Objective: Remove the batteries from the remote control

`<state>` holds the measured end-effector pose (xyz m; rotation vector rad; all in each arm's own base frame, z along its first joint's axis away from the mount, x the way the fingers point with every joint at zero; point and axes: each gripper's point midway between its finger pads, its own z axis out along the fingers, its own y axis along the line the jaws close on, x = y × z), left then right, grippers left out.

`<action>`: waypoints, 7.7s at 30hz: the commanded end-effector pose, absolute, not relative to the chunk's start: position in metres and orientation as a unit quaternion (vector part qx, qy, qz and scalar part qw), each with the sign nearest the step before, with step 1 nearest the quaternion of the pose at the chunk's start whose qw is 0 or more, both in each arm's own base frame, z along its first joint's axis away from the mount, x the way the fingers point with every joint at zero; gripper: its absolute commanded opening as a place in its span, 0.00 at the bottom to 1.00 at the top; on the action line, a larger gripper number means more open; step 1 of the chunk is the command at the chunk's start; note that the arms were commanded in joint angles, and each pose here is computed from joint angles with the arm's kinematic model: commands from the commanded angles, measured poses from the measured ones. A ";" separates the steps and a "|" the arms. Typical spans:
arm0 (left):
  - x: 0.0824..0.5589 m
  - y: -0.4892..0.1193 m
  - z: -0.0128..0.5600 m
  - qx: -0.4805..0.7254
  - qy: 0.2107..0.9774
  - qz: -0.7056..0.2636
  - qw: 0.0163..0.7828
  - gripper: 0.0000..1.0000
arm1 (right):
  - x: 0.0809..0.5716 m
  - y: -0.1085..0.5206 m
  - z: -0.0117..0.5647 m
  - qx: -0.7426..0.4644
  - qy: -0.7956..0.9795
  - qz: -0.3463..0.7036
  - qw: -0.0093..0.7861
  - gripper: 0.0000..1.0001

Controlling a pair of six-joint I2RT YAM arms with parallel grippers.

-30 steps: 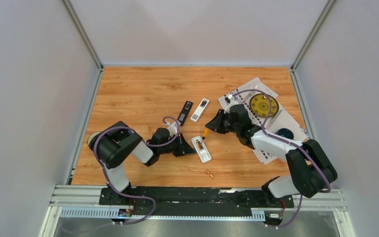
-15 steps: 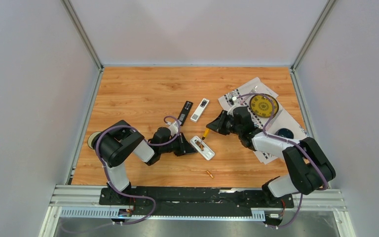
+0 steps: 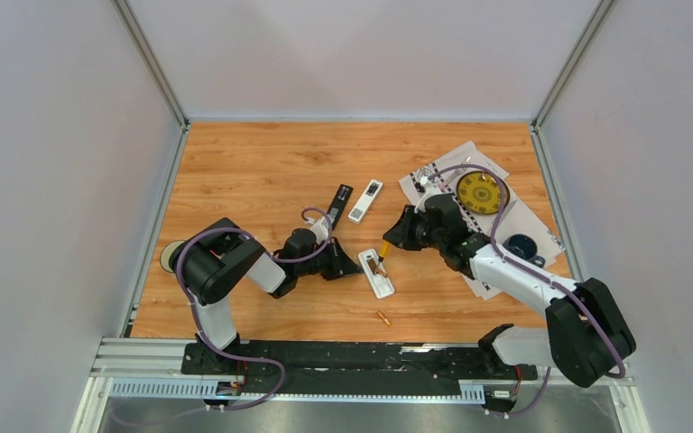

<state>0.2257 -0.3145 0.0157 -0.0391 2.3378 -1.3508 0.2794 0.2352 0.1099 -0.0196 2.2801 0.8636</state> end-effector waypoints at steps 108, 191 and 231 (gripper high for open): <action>0.357 -0.289 0.101 0.262 0.909 -0.099 0.310 0.81 | 0.293 0.170 0.190 -0.010 0.838 0.275 0.471 0.00; 0.211 -0.206 0.037 0.208 0.945 -0.140 0.208 0.08 | 0.294 0.167 0.106 -0.071 0.903 -0.042 0.422 0.00; 0.207 -0.228 0.005 0.313 0.925 0.000 0.213 0.63 | 0.286 0.183 0.147 -0.075 0.885 0.141 0.437 0.00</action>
